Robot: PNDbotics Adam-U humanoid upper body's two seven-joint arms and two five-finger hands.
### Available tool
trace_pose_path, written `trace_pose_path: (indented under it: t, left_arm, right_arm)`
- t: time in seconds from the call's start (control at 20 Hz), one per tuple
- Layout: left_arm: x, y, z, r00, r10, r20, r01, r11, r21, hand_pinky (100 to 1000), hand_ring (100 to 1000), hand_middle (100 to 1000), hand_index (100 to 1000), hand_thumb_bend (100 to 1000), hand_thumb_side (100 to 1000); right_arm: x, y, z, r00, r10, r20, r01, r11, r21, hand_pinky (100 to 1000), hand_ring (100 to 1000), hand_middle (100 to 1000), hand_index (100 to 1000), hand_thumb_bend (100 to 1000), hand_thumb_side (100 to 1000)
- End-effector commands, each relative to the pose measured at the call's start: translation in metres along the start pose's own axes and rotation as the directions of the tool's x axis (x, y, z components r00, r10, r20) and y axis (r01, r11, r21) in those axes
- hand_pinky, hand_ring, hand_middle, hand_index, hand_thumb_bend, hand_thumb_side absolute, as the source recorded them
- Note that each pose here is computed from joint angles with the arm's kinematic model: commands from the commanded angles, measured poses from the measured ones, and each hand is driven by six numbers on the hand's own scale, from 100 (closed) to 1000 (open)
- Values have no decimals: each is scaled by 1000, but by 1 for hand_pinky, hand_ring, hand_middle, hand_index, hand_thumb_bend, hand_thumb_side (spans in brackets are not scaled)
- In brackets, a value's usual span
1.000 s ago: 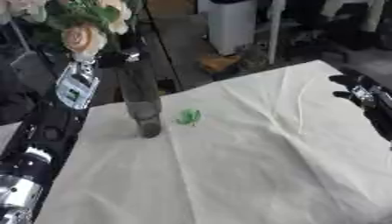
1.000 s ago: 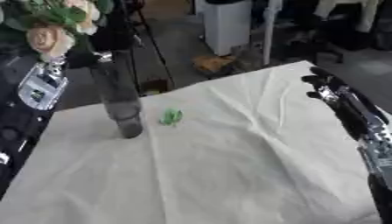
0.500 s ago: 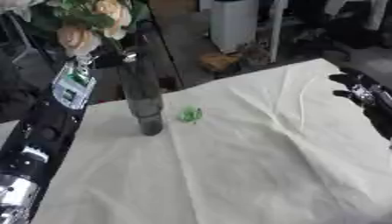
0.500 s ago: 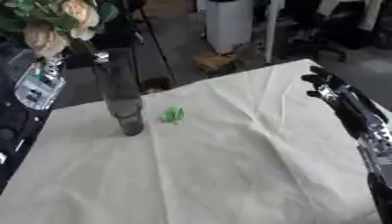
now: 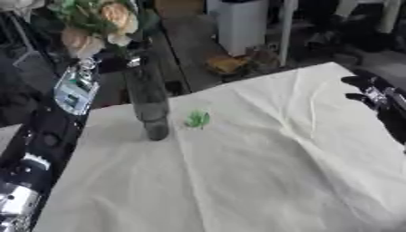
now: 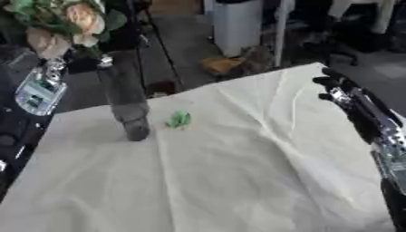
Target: Arrange flowers into the vase.
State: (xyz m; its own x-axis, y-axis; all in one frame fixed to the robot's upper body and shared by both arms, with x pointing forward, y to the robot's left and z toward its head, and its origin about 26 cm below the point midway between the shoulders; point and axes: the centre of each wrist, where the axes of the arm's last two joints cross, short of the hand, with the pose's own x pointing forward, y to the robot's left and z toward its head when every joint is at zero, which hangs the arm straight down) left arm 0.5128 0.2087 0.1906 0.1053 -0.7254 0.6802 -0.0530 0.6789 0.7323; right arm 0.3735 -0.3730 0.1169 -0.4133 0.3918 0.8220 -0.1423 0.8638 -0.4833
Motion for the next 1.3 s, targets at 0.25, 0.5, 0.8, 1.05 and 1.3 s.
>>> trace_pose_path:
  t: [0.25, 0.5, 0.8, 1.05, 1.3]
  left_arm:
    - [1, 23, 0, 998, 26, 50, -28, 999, 26, 1000, 894, 915, 800, 1000, 500]
    - [0, 25, 2, 995, 63, 82, -64, 998, 12, 1000, 895, 918, 798, 1000, 496]
    - [-4, 23, 3, 991, 91, 94, -90, 996, -19, 1000, 893, 917, 794, 1000, 476]
    - [-7, 24, 5, 988, 107, 111, -103, 994, -45, 1000, 893, 917, 793, 1000, 471]
    - [-11, 32, 8, 981, 126, 145, -118, 991, -65, 1000, 893, 917, 790, 1000, 461]
  right_arm:
    - [6, -8, -2, 1000, 27, 13, -27, 1000, -13, 890, 1000, 857, 1000, 100, 833]
    - [5, -7, -1, 1000, 26, 10, -25, 1000, -14, 890, 1000, 857, 1000, 100, 833]
    - [5, -7, -1, 1000, 24, 10, -24, 1000, -13, 890, 1000, 857, 1000, 100, 834]
    - [5, -7, -1, 1000, 23, 11, -23, 1000, -15, 890, 1000, 857, 1000, 100, 834]
    - [4, -6, 0, 1000, 20, 9, -20, 1000, -18, 890, 1000, 857, 1000, 100, 837]
